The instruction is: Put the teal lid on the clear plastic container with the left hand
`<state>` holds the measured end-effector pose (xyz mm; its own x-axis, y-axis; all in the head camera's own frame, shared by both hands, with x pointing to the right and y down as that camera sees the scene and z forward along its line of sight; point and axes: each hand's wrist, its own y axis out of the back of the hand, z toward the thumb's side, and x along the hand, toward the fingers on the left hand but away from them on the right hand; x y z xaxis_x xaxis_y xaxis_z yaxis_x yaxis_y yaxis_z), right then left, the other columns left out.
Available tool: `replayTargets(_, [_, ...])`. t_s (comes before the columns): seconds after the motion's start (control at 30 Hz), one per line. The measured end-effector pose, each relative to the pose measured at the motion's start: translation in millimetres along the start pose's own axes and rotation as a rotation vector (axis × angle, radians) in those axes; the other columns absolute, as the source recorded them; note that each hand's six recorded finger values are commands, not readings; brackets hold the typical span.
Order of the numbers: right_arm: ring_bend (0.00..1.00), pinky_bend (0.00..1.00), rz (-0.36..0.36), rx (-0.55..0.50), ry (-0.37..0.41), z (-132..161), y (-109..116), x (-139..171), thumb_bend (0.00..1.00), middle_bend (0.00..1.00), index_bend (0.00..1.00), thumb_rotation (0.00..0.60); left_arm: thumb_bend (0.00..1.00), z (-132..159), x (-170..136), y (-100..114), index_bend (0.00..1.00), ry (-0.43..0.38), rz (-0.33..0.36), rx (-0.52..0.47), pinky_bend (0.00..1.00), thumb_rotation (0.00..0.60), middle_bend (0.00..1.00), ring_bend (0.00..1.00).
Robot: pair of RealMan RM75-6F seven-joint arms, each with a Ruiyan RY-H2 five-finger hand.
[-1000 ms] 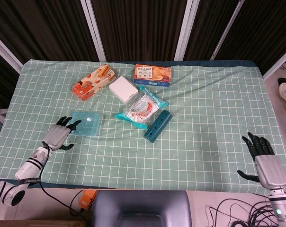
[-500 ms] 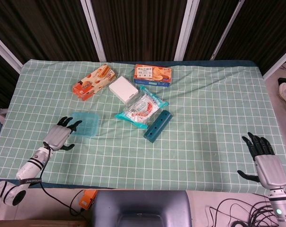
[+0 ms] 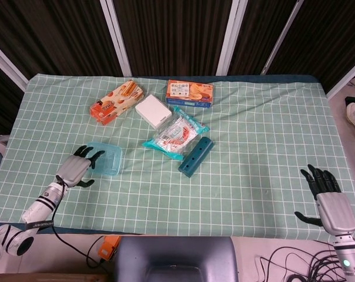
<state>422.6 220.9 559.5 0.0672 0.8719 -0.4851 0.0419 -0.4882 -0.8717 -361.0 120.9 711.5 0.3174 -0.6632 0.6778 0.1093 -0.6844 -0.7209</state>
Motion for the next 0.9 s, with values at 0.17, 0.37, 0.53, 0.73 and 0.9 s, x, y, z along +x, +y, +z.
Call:
replayTargets(0.17, [0.0, 0.0, -0.001, -0.003, 0.002, 0, 1, 1, 0.16, 0.0, 0.0, 0.6, 0.24, 7, -1, 23, 0.0, -0.024, 0.09, -0.013, 0.0, 0.6, 0.23, 0.0])
replayTargets(0.37, [0.0, 0.0, -0.005, -0.006, 0.003, -1, 2, 1, 0.16, 0.0, 0.0, 0.6, 0.24, 17, -11, 49, 0.0, -0.059, 0.194, -0.035, 0.0, 0.6, 0.14, 0.0])
replayTargets(0.53, [0.0, 0.0, -0.005, -0.004, 0.005, -1, 2, 2, 0.16, 0.0, 0.0, 0.6, 0.24, 19, -40, 56, 0.0, -0.071, 0.266, -0.053, 0.0, 0.6, 0.14, 0.0])
replayTargets(0.73, [0.0, 0.0, 0.004, 0.013, 0.007, 2, -2, 2, 0.16, 0.0, 0.0, 0.6, 0.24, 3, -105, 37, 0.0, 0.028, 0.36, -0.086, 0.0, 0.6, 0.07, 0.0])
replayTargets(0.9, [0.0, 0.0, 0.013, 0.036, 0.016, 7, -7, 1, 0.16, 0.0, 0.0, 0.6, 0.25, -8, -164, 10, 0.0, 0.163, 0.432, -0.112, 0.0, 0.6, 0.05, 0.0])
